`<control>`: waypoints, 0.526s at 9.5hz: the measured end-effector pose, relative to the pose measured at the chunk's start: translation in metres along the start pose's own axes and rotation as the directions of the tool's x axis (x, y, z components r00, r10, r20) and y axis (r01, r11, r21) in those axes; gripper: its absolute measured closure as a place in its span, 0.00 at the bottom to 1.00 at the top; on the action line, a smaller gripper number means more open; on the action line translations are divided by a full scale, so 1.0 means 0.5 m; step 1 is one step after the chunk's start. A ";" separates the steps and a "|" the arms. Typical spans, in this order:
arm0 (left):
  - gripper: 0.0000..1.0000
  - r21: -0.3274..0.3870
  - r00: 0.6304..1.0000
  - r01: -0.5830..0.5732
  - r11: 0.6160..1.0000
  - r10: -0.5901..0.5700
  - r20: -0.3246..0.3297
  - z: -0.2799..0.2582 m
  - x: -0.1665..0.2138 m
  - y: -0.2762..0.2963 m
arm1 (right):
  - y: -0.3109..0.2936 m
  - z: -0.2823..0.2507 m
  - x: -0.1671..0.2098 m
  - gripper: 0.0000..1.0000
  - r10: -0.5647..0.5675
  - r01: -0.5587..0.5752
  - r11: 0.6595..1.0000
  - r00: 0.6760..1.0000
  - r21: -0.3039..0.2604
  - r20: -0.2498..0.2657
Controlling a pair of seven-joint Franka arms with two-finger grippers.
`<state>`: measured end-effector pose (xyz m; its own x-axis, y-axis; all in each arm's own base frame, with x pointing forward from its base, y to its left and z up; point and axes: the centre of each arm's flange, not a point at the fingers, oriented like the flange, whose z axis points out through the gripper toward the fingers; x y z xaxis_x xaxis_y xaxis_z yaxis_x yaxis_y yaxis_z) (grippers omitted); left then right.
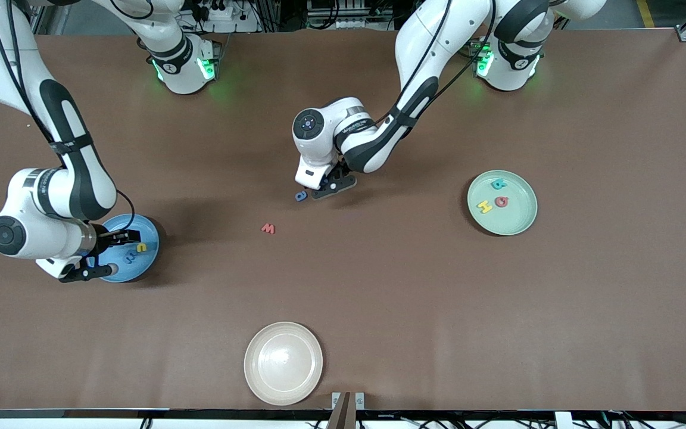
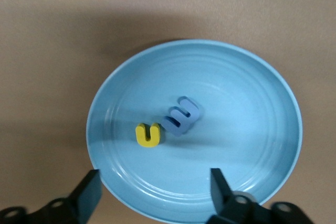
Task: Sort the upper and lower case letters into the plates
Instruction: 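Drop the u onto the blue plate while the left gripper reaches M, then grasp the blue M with the left gripper while the right gripper reaches W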
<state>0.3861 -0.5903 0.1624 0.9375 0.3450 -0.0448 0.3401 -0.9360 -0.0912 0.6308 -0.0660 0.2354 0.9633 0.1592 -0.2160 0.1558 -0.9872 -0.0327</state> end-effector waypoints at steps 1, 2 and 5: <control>0.07 -0.001 1.000 0.000 1.000 0.000 0.000 -0.001 -0.001 0.000 | -0.018 -0.016 0.012 0.00 -0.015 0.015 1.000 1.000 -0.004 -0.018; 0.11 -0.001 1.000 0.000 1.000 0.000 0.000 -0.002 0.000 0.000 | -0.048 -0.033 0.028 0.00 -0.039 0.039 0.999 0.999 -0.012 -0.036; 0.51 0.017 1.000 0.002 1.000 -0.002 0.001 -0.005 0.002 -0.006 | -0.153 -0.068 0.063 0.00 -0.089 0.089 0.996 0.993 -0.001 -0.079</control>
<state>0.3861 -0.5875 0.1653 0.9369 0.3466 -0.0455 0.3404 -0.9341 -0.1078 0.6569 0.0145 0.2641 0.9599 0.2460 -0.1345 0.2412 -0.9691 -0.0511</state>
